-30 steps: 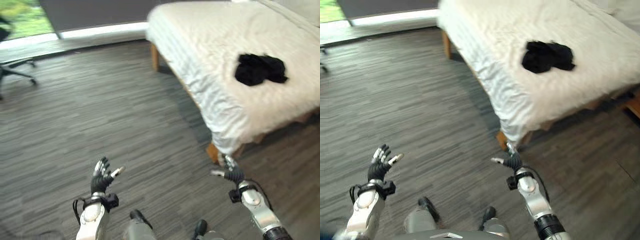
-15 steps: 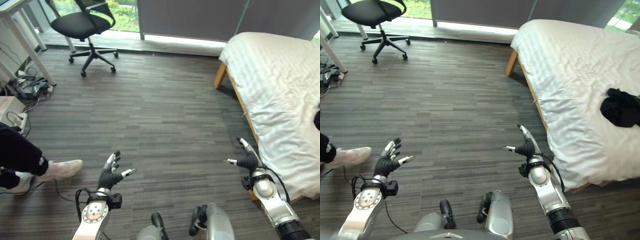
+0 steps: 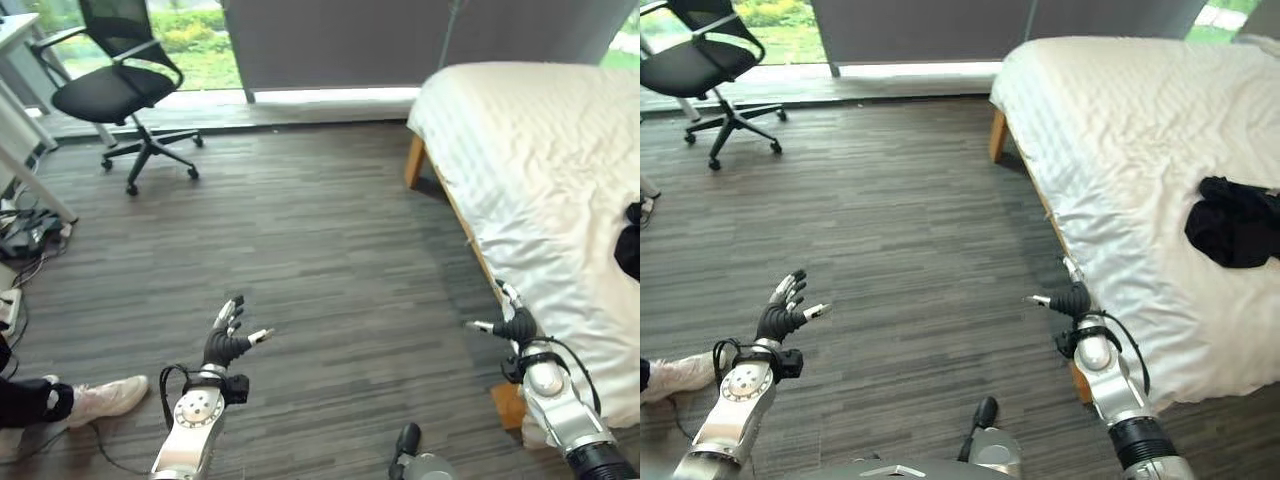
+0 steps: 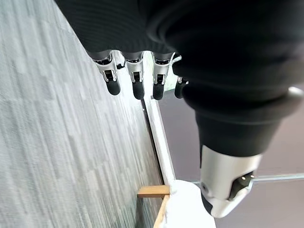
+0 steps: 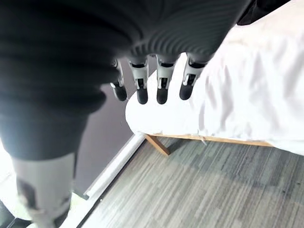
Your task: Pick up bed clothes into laundry basket.
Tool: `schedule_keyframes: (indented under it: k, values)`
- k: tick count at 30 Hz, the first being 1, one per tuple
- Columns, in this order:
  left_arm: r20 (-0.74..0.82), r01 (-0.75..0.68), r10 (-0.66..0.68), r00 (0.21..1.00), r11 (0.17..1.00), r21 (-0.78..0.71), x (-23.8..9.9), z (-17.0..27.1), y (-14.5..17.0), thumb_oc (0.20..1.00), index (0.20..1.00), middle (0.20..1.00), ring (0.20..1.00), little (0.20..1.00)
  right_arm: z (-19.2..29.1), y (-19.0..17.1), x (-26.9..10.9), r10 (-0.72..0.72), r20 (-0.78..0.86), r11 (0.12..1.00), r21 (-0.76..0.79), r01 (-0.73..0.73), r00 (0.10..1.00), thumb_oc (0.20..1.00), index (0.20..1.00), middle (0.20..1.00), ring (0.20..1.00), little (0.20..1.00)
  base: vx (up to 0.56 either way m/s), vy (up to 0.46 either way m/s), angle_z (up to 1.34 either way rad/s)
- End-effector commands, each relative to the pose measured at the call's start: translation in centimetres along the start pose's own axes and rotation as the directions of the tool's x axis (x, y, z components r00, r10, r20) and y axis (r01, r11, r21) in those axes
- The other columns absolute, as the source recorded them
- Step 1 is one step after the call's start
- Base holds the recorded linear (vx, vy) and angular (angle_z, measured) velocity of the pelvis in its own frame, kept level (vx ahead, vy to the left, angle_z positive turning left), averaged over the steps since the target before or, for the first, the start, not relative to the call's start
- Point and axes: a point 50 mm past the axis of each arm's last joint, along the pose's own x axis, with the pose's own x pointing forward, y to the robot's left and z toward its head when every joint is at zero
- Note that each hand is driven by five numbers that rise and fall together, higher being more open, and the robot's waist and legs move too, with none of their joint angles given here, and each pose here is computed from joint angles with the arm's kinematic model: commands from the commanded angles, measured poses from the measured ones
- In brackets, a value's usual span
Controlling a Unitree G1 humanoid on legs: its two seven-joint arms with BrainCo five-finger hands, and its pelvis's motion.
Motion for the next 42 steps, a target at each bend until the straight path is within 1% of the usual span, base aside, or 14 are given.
schedule_keyframes:
  k: [1, 7, 10, 11, 14, 17, 19, 23, 26, 32, 33, 37, 40, 42]
  values:
    - [0.177, -0.017, 0.023, 0.984, 0.999, -0.036, 1.2, 3.7, 0.1, 1.0, 1.0, 1.0, 1.0, 1.0, 3.5, -3.5, 1.4, -0.155, 0.15, 0.984, 0.115, 0.139, 0.976, 1.0, 1.0, 1.0, 1.0, 1.0, 0.23, -0.092, -0.78]
    - [0.173, 0.036, -0.021, 0.985, 0.996, -0.083, 0.6, 3.6, -1.8, 1.0, 1.0, 1.0, 1.0, 1.0, 2.6, -2.8, 0.0, -0.168, 0.111, 0.974, 0.173, 0.148, 0.98, 1.0, 1.0, 1.0, 1.0, 1.0, 0.15, 0.088, -0.82]
    - [0.171, 0.059, -0.041, 0.984, 0.994, -0.097, 0.2, 3.5, -2.6, 1.0, 1.0, 1.0, 1.0, 1.0, 2.2, -1.8, -0.3, -0.135, 0.094, 0.973, 0.203, 0.113, 0.986, 1.0, 1.0, 1.0, 1.0, 1.0, 0.32, 0.293, -1.12]
    - [0.194, 0.075, -0.053, 0.98, 0.991, -0.109, 0.3, 3.9, -3.5, 1.0, 1.0, 1.0, 1.0, 1.0, 1.8, -1.5, -0.4, -0.124, 0.083, 0.972, 0.212, 0.104, 0.989, 1.0, 1.0, 1.0, 1.0, 1.0, 0.4, 0.312, -1.54]
    - [0.224, 0.095, -0.069, 0.972, 0.99, -0.106, 0.6, 4.6, -4.0, 1.0, 1.0, 1.0, 1.0, 1.0, 1.5, -2.1, -0.8, -0.138, 0.076, 0.967, 0.226, 0.118, 0.988, 1.0, 1.0, 1.0, 1.0, 1.0, 0.29, 0.248, -1.76]
    - [0.233, 0.117, -0.095, 0.968, 0.99, -0.079, 0.6, 4.8, -4.3, 1.0, 1.0, 1.0, 1.0, 1.0, 0.5, -3.1, -1.8, -0.16, 0.05, 0.968, 0.201, 0.147, 0.986, 1.0, 1.0, 1.0, 1.0, 1.0, 0.33, 0.277, -0.81]
    - [0.24, 0.107, -0.091, 0.967, 0.993, -0.052, 0.6, 5.0, -3.9, 1.0, 1.0, 1.0, 1.0, 1.0, 0.3, -3.2, -1.9, -0.16, 0.046, 0.973, 0.177, 0.15, 0.986, 1.0, 1.0, 1.0, 1.0, 1.0, 0.27, 0.271, -0.66]
    - [0.289, 0.04, -0.039, 0.956, 0.999, 0.005, 1.5, 6.5, -2.3, 1.0, 1.0, 1.0, 1.0, 1.0, 3.0, -3.4, -0.1, -0.171, 0.145, 0.977, 0.151, 0.15, 0.974, 1.0, 1.0, 1.0, 1.0, 1.0, 0.12, 0.257, -1.12]
    - [0.312, 0.025, -0.024, 0.95, 1.0, 0.003, 1.4, 7.0, -1.7, 1.0, 1.0, 1.0, 1.0, 1.0, 4.1, -4.2, 0.2, -0.215, 0.188, 0.97, 0.159, 0.186, 0.959, 1.0, 1.0, 1.0, 1.0, 1.0, 0.28, 0.089, -0.51]
    - [0.286, 0.033, -0.033, 0.958, 0.999, 0.006, 1.2, 6.2, -1.9, 1.0, 1.0, 1.0, 1.0, 1.0, 3.9, -4.7, 0.0, -0.242, 0.181, 0.965, 0.15, 0.217, 0.953, 1.0, 1.0, 1.0, 1.0, 1.0, 0.22, -0.089, 0.16]
    - [0.269, 0.027, -0.022, 0.963, 1.0, -0.016, 1.2, 5.8, -1.8, 1.0, 1.0, 1.0, 1.0, 1.0, 3.6, -4.7, 0.0, -0.241, 0.168, 0.965, 0.148, 0.217, 0.956, 1.0, 1.0, 1.0, 1.0, 1.0, 0.3, -0.193, 0.24]
    - [0.293, 0.019, 0.006, 0.956, 0.996, -0.083, 0.8, 6.2, -1.7, 1.0, 1.0, 1.0, 1.0, 1.0, 4.2, -5.7, 0.5, -0.265, 0.19, 0.961, 0.132, 0.243, 0.945, 1.0, 1.0, 1.0, 1.0, 1.0, 0.2, -0.173, -0.09]
    - [0.3, 0.001, 0.021, 0.954, 0.997, -0.073, 0.8, 6.3, -1.4, 1.0, 1.0, 1.0, 1.0, 1.0, 4.2, -5.9, 0.7, -0.271, 0.188, 0.96, 0.13, 0.25, 0.944, 1.0, 1.0, 1.0, 1.0, 1.0, 0.17, -0.069, -0.35]
    - [0.338, -0.029, 0.045, 0.94, 0.998, -0.052, 1.0, 7.3, -0.7, 1.0, 1.0, 1.0, 1.0, 1.0, 4.0, -5.9, 0.7, -0.267, 0.178, 0.96, 0.132, 0.245, 0.947, 1.0, 1.0, 1.0, 1.0, 1.0, 0.22, 0.075, -0.28]
